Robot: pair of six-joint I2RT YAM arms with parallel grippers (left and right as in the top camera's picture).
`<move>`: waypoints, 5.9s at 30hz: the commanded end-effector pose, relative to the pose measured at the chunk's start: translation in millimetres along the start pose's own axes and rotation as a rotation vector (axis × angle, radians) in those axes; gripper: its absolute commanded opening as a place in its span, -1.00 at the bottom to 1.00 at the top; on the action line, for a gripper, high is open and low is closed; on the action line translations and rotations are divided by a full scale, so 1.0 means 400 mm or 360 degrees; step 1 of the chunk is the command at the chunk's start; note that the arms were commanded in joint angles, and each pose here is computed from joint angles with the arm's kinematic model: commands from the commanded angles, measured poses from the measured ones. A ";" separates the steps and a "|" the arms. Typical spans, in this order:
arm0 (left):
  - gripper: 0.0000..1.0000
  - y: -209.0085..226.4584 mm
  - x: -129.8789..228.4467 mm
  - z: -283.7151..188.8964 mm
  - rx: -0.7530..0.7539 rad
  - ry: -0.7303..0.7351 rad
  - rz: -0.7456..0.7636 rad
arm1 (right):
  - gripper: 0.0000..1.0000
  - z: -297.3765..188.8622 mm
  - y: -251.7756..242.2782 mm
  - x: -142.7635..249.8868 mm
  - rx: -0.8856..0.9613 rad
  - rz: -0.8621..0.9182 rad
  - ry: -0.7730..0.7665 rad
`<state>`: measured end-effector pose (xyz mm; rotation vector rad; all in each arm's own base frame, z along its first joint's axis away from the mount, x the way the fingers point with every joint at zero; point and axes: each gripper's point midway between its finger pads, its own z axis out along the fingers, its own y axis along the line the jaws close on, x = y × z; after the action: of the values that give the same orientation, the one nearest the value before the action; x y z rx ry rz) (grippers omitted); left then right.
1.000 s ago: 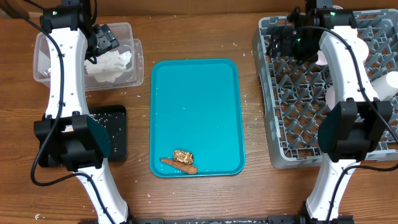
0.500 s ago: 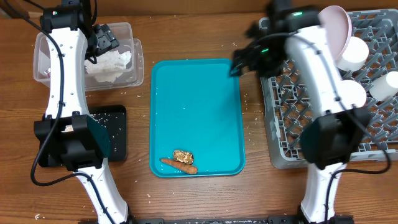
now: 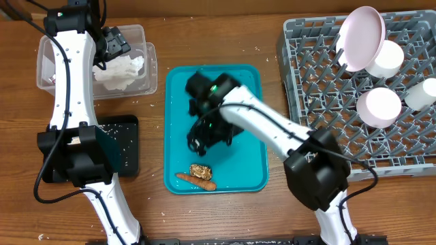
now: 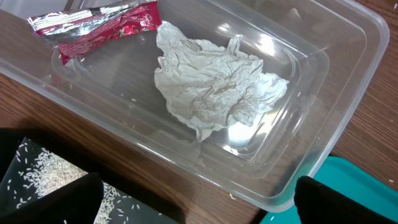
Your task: Sort waste into correct bins and load items into the dishwasher
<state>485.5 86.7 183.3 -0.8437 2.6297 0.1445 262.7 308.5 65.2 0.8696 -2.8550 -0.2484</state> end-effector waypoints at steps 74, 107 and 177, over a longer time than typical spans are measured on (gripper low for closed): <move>0.83 -0.261 0.523 -0.131 0.0535 0.0988 0.0987 | 1.00 -0.729 -1.102 0.417 0.0417 0.2291 -0.1077; 1.00 -0.117 0.816 -0.055 0.0373 0.0785 0.1136 | 1.00 -0.729 -1.102 0.417 0.0417 0.2291 -0.1077; 0.43 -0.087 0.990 0.090 0.0234 0.0648 0.1267 | 1.00 -0.729 -1.102 0.417 0.0417 0.2291 -0.1077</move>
<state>222.4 -147.6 2.7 0.3188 3.1444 -0.0290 419.7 -179.7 256.0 -1.5440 -3.1652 0.0572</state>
